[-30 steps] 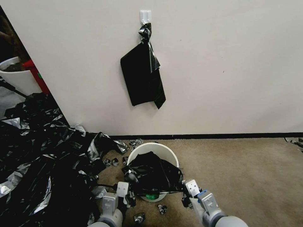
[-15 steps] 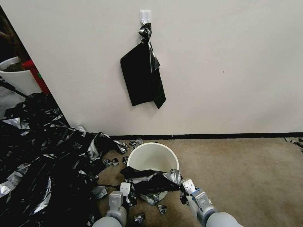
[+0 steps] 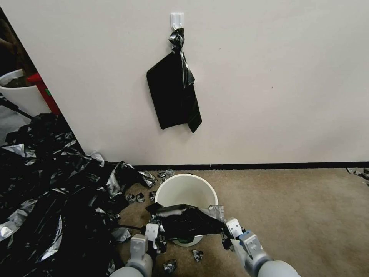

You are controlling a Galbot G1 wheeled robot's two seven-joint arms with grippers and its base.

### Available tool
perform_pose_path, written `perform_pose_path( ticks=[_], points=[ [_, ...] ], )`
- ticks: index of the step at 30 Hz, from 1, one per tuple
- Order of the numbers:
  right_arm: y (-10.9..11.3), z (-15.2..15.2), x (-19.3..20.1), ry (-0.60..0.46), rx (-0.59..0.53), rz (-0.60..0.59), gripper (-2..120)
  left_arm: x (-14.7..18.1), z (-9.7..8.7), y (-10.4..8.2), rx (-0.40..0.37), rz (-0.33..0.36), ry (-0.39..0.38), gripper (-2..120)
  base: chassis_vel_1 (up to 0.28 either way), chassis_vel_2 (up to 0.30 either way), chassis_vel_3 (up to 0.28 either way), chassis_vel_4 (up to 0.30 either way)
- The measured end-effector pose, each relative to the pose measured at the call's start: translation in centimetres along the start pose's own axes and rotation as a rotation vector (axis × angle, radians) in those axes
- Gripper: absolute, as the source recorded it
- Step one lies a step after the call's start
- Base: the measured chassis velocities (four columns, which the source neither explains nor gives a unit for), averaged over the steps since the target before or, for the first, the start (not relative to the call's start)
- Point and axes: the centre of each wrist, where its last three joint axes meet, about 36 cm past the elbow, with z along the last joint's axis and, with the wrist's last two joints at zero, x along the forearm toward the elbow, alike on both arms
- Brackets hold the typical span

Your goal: Place a trash bag onto the trash bin.

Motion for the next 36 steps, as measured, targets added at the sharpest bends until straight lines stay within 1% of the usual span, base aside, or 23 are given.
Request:
perform_pose_path(
  ticks=[1, 4, 5, 7, 8, 10, 11, 13, 15, 17, 18, 19, 20, 21, 24, 25, 26, 27, 28, 31, 32, 35, 36],
  points=[
    [0.0, 0.0, 0.0, 0.000, 0.000, 0.000, 32, 0.0, 0.0, 0.0, 0.000, 0.000, 0.000, 25, 0.000, 0.000, 0.000, 0.000],
    [0.5, -0.5, 1.9, -0.006, -0.009, -0.010, 44, 1.6, -0.4, 0.6, -0.019, -0.007, 0.005, 38, 0.000, 0.000, 0.000, 0.000],
    [0.5, -0.5, 1.9, -0.006, -0.009, -0.010, 44, 1.6, -0.4, 0.6, -0.019, -0.007, 0.005, 38, 0.000, 0.000, 0.000, 0.000],
    [0.9, -0.8, 3.0, -0.011, -0.014, -0.013, 57, 2.6, -0.6, 0.7, -0.022, -0.005, 0.013, 48, 0.000, 0.000, 0.000, 0.000],
    [0.9, -0.8, 3.0, -0.011, -0.014, -0.013, 57, 2.6, -0.6, 0.7, -0.022, -0.005, 0.013, 48, 0.000, 0.000, 0.000, 0.000],
    [1.2, -1.0, 3.8, -0.013, -0.013, -0.019, 67, 3.2, -0.8, 0.5, -0.017, 0.001, 0.018, 60, 0.000, 0.000, 0.000, 0.000],
    [1.2, -1.0, 3.8, -0.013, -0.013, -0.019, 67, 3.2, -0.8, 0.5, -0.017, 0.001, 0.018, 60, 0.000, 0.000, 0.000, 0.000],
    [1.3, -1.4, 4.2, -0.028, -0.012, -0.024, 76, 3.6, -0.8, 0.3, -0.009, 0.016, 0.019, 71, 0.000, 0.000, 0.000, 0.000],
    [1.2, -2.2, 4.7, -0.089, -0.029, -0.024, 86, 4.3, -1.2, 0.4, -0.001, 0.052, 0.006, 80, 0.000, 0.000, 0.000, 0.000],
    [1.1, -2.6, 4.8, -0.117, -0.038, -0.027, 89, 4.6, -1.4, 0.5, 0.003, 0.066, -0.006, 82, 0.000, 0.000, 0.000, 0.000],
    [1.0, -3.1, 4.9, -0.156, -0.051, -0.031, 94, 4.9, -1.7, 0.5, 0.007, 0.080, -0.021, 85, 0.000, 0.000, 0.000, 0.000],
    [0.6, -4.5, 5.0, -0.237, -0.080, -0.045, 99, 5.6, -2.4, 0.5, 0.015, 0.095, -0.065, 93, 0.000, 0.000, 0.000, 0.000],
    [0.6, -4.5, 5.0, -0.237, -0.080, -0.045, 99, 5.6, -2.4, 0.5, 0.015, 0.095, -0.065, 93, 0.000, 0.000, 0.000, 0.000],
    [0.0, -6.1, 4.7, -0.303, -0.112, -0.055, 100, 6.2, -3.1, 0.5, 0.020, 0.090, -0.124, 97, 0.000, 0.000, 0.000, 0.000],
    [-0.4, -6.9, 4.4, -0.330, -0.128, -0.061, 100, 6.3, -3.4, 0.5, 0.021, 0.082, -0.154, 99, 0.000, 0.000, 0.000, 0.000],
    [-1.2, -8.4, 2.9, -0.355, -0.162, -0.074, 100, 6.6, -4.2, 0.5, 0.019, 0.057, -0.224, 100, 0.000, 0.000, 0.000, 0.000],
    [-1.7, -9.1, 1.9, -0.349, -0.172, -0.083, 100, 6.6, -4.5, 0.6, 0.016, 0.043, -0.254, 100, 0.000, 0.000, 0.000, 0.000],
    [-2.9, -10.5, -0.8, -0.328, -0.182, -0.106, 100, 6.4, -5.1, 0.9, 0.011, 0.016, -0.314, 100, 0.000, 0.000, 0.000, 0.000],
    [-2.9, -10.5, -0.8, -0.328, -0.182, -0.106, 100, 6.4, -5.1, 0.9, 0.011, 0.016, -0.314, 100, 0.000, 0.000, 0.000, 0.000],
    [-7.4, -13.2, -11.5, -0.210, -0.142, -0.225, 100, 5.8, -5.3, 1.0, 0.066, -0.021, -0.379, 100, 0.000, 0.000, 0.000, 0.000],
    [-7.4, -13.2, -11.5, -0.210, -0.142, -0.225, 100, 5.8, -5.3, 1.0, 0.066, -0.021, -0.379, 100, 0.000, 0.000, 0.000, 0.000],
    [-9.8, -14.6, -16.5, -0.129, -0.082, -0.286, 100, 5.5, -5.3, 0.6, 0.130, -0.032, -0.405, 100, 0.000, 0.000, 0.000, 0.000],
    [-9.8, -14.6, -16.5, -0.129, -0.082, -0.286, 100, 5.5, -5.3, 0.6, 0.130, -0.032, -0.405, 100, 0.000, 0.000, 0.000, 0.000]
  ],
)
